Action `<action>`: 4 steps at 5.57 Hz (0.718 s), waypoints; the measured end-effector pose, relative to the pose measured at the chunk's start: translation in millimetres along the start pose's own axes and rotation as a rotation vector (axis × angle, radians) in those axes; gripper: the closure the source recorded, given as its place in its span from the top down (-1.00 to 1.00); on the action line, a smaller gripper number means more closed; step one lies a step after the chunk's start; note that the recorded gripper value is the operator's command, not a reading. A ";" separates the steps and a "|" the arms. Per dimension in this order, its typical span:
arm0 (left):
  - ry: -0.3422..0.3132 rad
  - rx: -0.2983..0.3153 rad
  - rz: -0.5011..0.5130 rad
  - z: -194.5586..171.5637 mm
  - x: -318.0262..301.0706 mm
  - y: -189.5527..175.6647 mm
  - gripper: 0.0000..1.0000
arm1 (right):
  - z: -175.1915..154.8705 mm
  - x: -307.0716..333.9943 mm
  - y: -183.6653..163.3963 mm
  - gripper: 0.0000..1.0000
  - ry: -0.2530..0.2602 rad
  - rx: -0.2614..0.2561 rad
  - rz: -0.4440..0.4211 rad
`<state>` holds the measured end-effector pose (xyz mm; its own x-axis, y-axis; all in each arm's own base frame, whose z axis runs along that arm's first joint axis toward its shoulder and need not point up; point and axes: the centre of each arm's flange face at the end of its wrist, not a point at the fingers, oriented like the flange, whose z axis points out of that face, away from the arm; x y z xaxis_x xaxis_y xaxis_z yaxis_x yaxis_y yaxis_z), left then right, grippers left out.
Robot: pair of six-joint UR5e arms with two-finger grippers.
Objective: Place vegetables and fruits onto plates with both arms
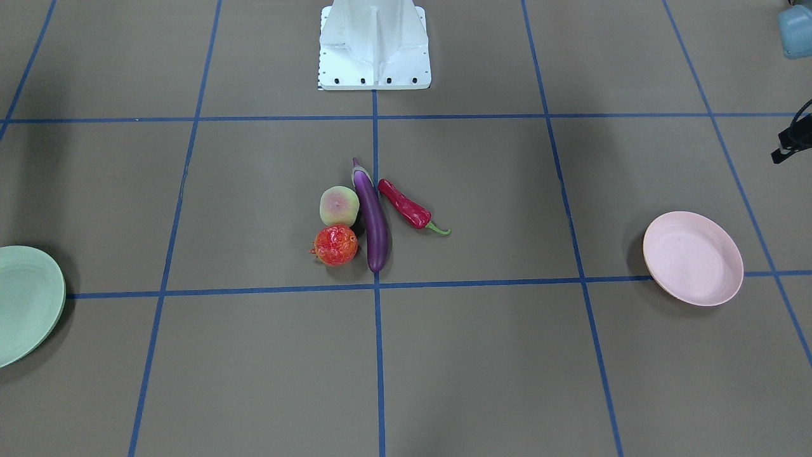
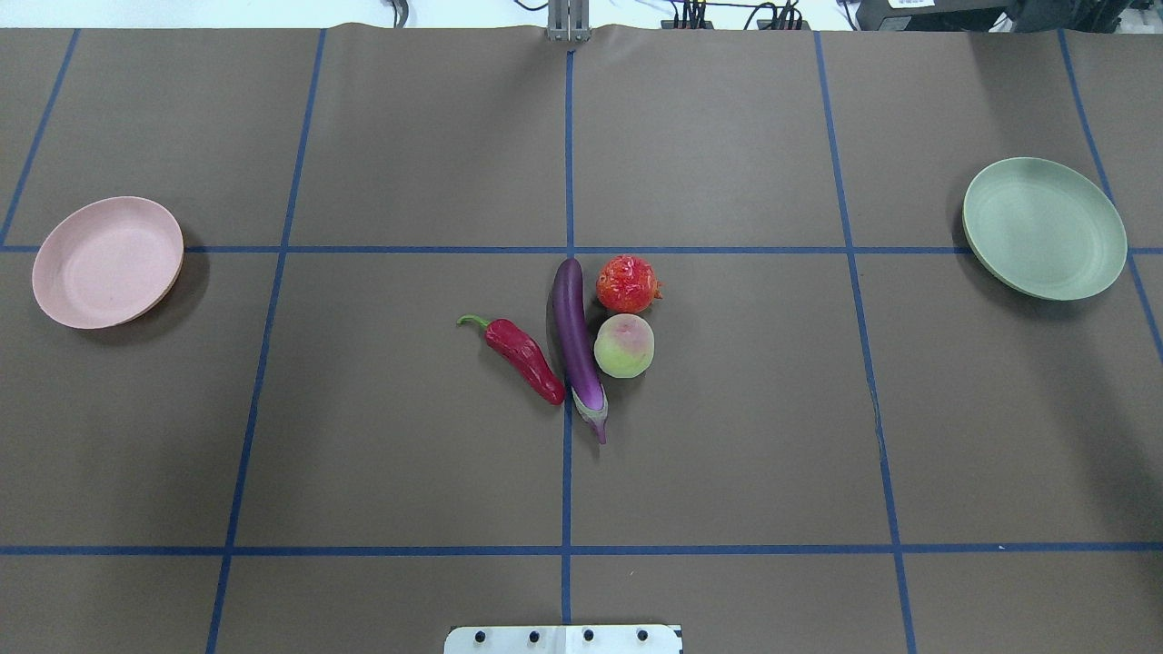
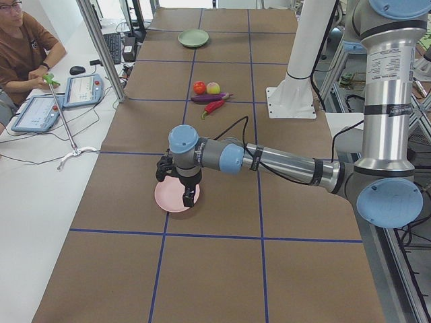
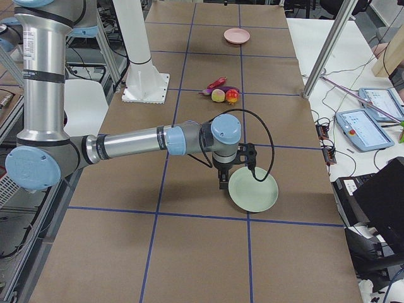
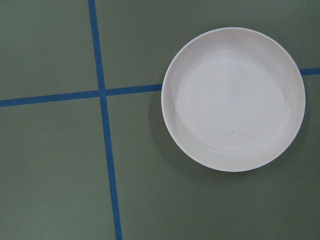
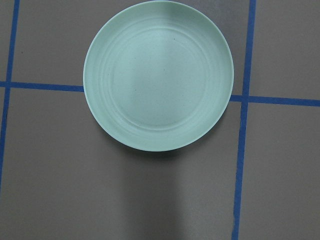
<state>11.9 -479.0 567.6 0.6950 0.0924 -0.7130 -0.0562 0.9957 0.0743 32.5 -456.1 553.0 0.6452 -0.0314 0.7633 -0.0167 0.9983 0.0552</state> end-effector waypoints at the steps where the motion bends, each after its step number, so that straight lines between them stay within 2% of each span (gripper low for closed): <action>1: 0.002 0.015 0.007 -3.0 -3.4 1.9 1.00 | -4.7 -1.1 2.4 1.00 0.007 0.003 0.001; 3: 0.010 0.030 0.017 -0.7 -6.9 8.3 1.00 | -7.9 -3.5 4.2 1.00 0.011 0.011 -0.014; 4: 0.017 0.029 0.014 0.3 -7.1 10.9 1.00 | -8.1 -7.3 4.6 1.00 -0.013 0.012 -0.020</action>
<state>6.6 -468.9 573.6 0.6818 0.1068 -0.7237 -0.0449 0.9935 0.1043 33.9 -450.9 542.5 0.6356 -0.0520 0.7703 -0.0130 0.9969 0.0781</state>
